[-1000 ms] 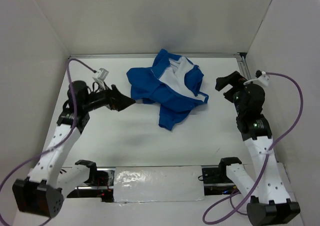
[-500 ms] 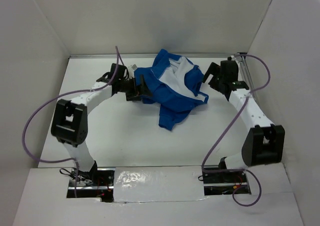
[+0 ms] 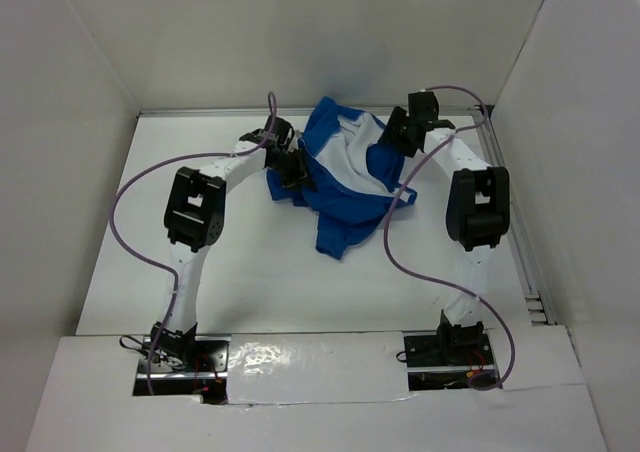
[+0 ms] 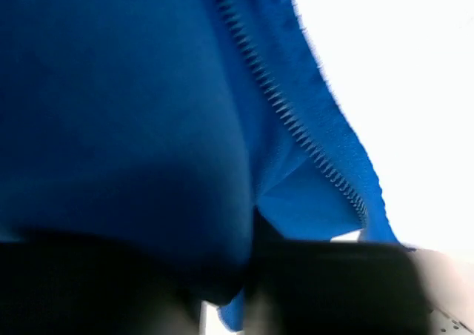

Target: Zip up the jacket

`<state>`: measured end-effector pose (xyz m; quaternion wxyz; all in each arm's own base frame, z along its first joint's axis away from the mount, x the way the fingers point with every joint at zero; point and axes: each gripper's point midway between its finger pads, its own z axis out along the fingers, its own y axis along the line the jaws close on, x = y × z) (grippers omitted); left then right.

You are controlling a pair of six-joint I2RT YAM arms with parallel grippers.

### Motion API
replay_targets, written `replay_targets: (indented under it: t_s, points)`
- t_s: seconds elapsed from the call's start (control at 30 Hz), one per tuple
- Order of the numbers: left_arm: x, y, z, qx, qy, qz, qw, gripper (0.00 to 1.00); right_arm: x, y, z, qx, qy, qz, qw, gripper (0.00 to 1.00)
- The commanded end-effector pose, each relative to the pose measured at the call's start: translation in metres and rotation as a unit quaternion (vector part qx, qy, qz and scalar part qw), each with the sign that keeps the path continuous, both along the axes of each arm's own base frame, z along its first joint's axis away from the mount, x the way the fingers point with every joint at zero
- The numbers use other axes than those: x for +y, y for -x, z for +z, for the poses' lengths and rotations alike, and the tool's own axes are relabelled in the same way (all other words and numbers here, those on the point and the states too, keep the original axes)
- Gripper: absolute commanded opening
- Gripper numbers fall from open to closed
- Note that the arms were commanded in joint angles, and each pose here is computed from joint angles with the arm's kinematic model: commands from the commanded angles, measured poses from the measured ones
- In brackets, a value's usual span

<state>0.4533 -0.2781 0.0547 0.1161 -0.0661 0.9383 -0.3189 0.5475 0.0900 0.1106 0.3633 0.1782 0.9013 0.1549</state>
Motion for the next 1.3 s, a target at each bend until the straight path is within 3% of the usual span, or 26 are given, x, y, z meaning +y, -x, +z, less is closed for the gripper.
replay_targets:
  t_s: [0.0,0.03,0.07,0.27,0.3,0.33,0.37,0.4,0.43,0.5,0.53,0.6,0.63,0.67,0.7,0.73,0.8,0.87,0.97,1.07,1.13,1.17,1.2,1.23,1.27]
  points:
    - [-0.002,-0.024,0.025,-0.040,0.003,0.002,0.999,0.11,0.033,-0.016,0.030,-0.031,-0.056,0.055,0.996,0.43]
    - [-0.001,-0.029,0.035,-0.054,0.005,0.002,0.999,0.00,0.038,-0.016,0.038,-0.041,-0.065,0.066,0.995,0.27]
    - [-0.001,-0.036,0.060,-0.087,0.008,0.001,0.996,0.00,0.035,-0.015,0.055,-0.058,-0.063,0.061,0.995,0.00]
    - [0.024,-0.035,0.165,-0.234,-0.028,0.010,0.972,0.00,-0.011,0.027,0.179,-0.196,0.027,-0.027,0.980,0.00]
    - [0.033,-0.025,0.203,-0.275,-0.033,0.012,0.961,0.00,-0.021,0.055,0.221,-0.238,0.040,-0.041,0.969,0.00]
    - [0.038,-0.015,0.209,-0.284,-0.042,0.011,0.958,0.00,-0.027,0.071,0.242,-0.261,0.051,-0.050,0.963,0.00]
    - [0.052,-0.002,0.249,-0.329,-0.052,0.024,0.943,0.00,-0.035,0.086,0.255,-0.273,0.065,-0.067,0.957,0.00]
    - [0.056,0.009,0.256,-0.338,-0.060,0.025,0.939,0.00,-0.040,0.120,0.295,-0.312,0.071,-0.069,0.945,0.00]
    - [0.069,0.026,0.295,-0.385,-0.065,0.034,0.920,0.00,-0.046,0.138,0.307,-0.321,0.079,-0.078,0.941,0.00]
    - [0.077,0.051,0.322,-0.419,-0.060,0.034,0.905,0.00,-0.050,0.190,0.358,-0.379,0.074,-0.075,0.920,0.00]
    - [0.087,0.079,0.361,-0.464,-0.046,0.036,0.884,0.00,-0.050,0.207,0.375,-0.397,0.070,-0.073,0.912,0.00]
    - [0.089,0.115,0.393,-0.504,-0.016,0.020,0.863,0.00,-0.045,0.259,0.408,-0.440,0.055,-0.045,0.895,0.00]
    - [0.099,0.150,0.434,-0.560,0.009,0.016,0.828,0.00,-0.041,0.278,0.420,-0.456,0.044,-0.029,0.888,0.00]
    - [0.096,0.168,0.440,-0.576,0.027,-0.002,0.817,0.00,-0.040,0.303,0.435,-0.481,0.032,-0.018,0.876,0.00]
    - [0.107,0.200,0.466,-0.614,0.046,0.002,0.788,0.00,-0.036,0.315,0.442,-0.494,0.026,-0.003,0.869,0.00]
    - [0.109,0.211,0.478,-0.632,0.059,0.002,0.773,0.00,-0.035,0.325,0.446,-0.500,0.019,0.000,0.866,0.00]
    - [0.113,0.231,0.486,-0.646,0.073,-0.007,0.760,0.00,-0.035,0.332,0.447,-0.494,0.010,0.001,0.870,0.00]
    - [0.110,0.229,0.479,-0.637,0.074,-0.011,0.767,0.00,-0.031,0.317,0.435,-0.470,0.011,0.002,0.883,0.00]
    - [0.097,0.194,0.442,-0.592,0.054,-0.016,0.804,0.00,-0.020,0.277,0.392,-0.401,0.013,0.001,0.916,0.00]
    - [0.080,0.120,0.367,-0.496,0.008,-0.001,0.868,0.00,-0.008,0.229,0.316,-0.296,0.017,-0.010,0.955,0.00]
    - [0.083,0.084,0.333,-0.450,-0.007,0.006,0.893,0.00,0.000,0.197,0.264,-0.230,0.020,-0.015,0.973,0.14]
    - [0.076,0.055,0.285,-0.390,-0.016,0.003,0.921,0.00,0.004,0.187,0.237,-0.197,0.024,-0.010,0.980,0.19]
    - [0.076,0.039,0.262,-0.361,-0.028,0.006,0.932,0.07,0.007,0.177,0.221,-0.180,0.025,-0.008,0.983,0.26]
    - [0.077,0.021,0.257,-0.351,-0.034,0.013,0.936,0.35,0.011,0.159,0.185,-0.133,0.034,-0.009,0.990,0.41]
    - [0.075,0.003,0.198,-0.277,-0.061,0.007,0.959,0.54,0.012,0.151,0.171,-0.114,0.041,-0.006,0.993,0.49]
